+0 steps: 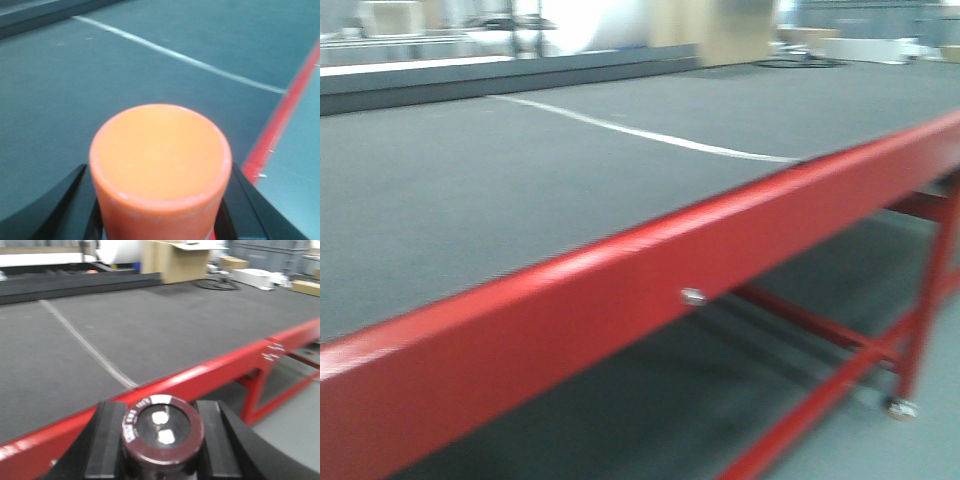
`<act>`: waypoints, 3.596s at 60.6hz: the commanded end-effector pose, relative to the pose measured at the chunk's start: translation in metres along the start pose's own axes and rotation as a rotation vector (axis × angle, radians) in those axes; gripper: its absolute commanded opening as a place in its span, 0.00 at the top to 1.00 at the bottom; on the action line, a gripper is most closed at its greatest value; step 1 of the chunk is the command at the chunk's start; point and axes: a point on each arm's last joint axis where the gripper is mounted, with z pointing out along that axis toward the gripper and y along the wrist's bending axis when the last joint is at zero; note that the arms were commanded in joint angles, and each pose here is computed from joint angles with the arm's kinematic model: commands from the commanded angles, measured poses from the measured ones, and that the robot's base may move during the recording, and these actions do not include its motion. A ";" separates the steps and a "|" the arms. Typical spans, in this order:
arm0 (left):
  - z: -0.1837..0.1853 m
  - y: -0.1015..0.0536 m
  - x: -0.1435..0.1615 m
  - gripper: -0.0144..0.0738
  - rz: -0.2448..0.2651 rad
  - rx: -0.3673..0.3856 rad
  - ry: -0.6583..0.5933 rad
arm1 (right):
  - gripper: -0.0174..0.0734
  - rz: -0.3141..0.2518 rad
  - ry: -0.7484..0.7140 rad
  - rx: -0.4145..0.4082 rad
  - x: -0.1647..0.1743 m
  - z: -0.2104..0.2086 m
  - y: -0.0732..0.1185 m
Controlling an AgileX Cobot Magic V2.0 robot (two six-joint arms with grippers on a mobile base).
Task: Place cylindrical capacitor in blue bin on shelf
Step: 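Hold both capacitors while the base drives to the blue-bin shelf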
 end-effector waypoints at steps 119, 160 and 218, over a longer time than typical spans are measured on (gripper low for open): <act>-0.002 -0.001 -0.003 0.96 0.000 0.010 -0.036 | 0.95 -0.005 -0.026 0.004 -0.002 -0.001 0.000; -0.002 -0.001 -0.003 0.96 0.000 0.010 -0.036 | 0.95 -0.005 -0.026 0.004 -0.002 -0.001 0.000; -0.002 -0.001 -0.003 0.96 0.000 0.010 -0.036 | 0.95 -0.005 -0.026 0.004 -0.002 -0.001 0.000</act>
